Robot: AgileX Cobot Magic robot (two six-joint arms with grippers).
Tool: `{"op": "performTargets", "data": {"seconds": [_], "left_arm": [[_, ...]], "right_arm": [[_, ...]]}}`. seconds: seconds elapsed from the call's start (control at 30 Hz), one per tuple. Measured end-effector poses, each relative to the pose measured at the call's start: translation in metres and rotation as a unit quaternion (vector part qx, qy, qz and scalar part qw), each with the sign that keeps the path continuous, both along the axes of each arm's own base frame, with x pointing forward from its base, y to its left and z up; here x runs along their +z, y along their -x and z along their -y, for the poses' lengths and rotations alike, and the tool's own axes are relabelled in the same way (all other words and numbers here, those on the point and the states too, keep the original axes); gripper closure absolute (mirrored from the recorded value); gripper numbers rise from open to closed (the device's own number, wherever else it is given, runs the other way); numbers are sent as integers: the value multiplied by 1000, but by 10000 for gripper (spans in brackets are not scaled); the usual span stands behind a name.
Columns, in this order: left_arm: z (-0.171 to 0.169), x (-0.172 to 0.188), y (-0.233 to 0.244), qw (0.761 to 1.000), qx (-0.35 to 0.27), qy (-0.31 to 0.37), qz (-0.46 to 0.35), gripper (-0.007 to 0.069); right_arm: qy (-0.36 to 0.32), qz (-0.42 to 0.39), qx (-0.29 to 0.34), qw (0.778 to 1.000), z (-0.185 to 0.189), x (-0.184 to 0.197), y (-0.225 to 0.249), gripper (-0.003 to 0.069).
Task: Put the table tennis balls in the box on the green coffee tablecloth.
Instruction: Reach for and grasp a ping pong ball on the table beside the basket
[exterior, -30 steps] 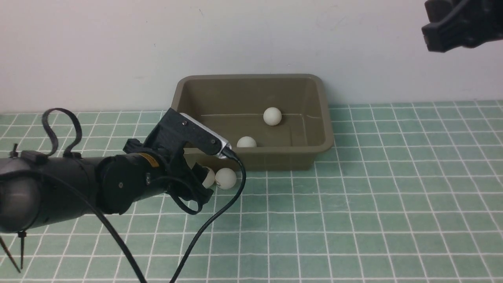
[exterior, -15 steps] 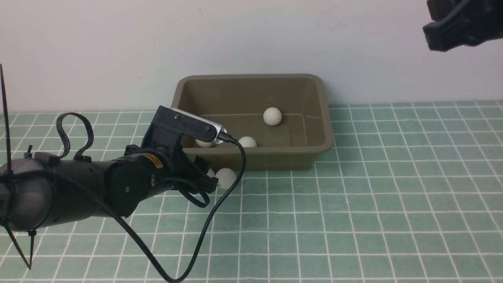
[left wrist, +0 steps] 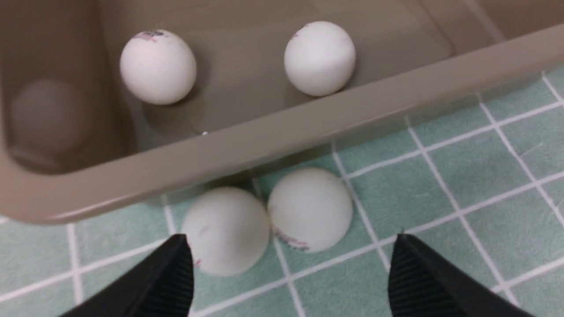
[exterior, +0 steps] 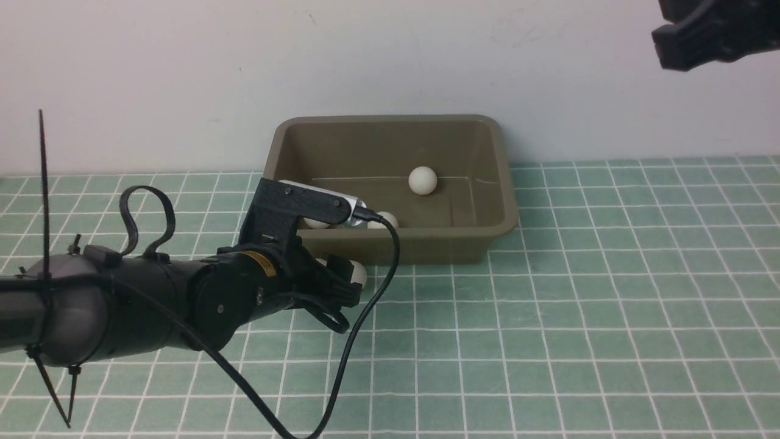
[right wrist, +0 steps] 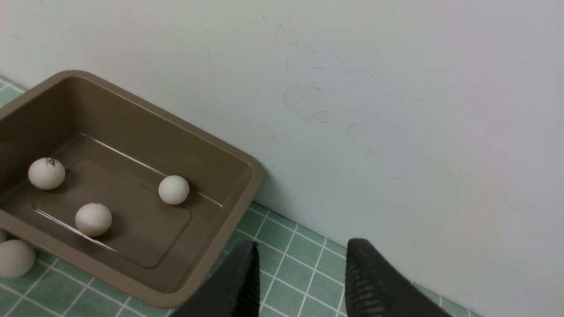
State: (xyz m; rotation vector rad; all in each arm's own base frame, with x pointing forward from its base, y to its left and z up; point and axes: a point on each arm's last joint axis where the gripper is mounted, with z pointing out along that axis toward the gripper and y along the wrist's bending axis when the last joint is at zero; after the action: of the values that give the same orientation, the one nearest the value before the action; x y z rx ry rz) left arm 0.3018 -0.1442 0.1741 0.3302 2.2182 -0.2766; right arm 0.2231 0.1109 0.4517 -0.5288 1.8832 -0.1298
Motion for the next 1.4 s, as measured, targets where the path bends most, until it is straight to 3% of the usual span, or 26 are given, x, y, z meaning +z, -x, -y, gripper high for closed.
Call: {"op": "performTargets", "data": {"seconds": [0.43,1.13,1.4], "left_arm": [[-14,-34,15,992,27,2,121,91],[-14,-75,10,989,14,-5,146,91],[-14,-72,7,982,22,6,186,91]], "right_arm": [[2,5,1,1000,0,1,0,398],[2,7,2,1000,0,1,0,398],[2,8,2,1000,0,1,0,398]]}}
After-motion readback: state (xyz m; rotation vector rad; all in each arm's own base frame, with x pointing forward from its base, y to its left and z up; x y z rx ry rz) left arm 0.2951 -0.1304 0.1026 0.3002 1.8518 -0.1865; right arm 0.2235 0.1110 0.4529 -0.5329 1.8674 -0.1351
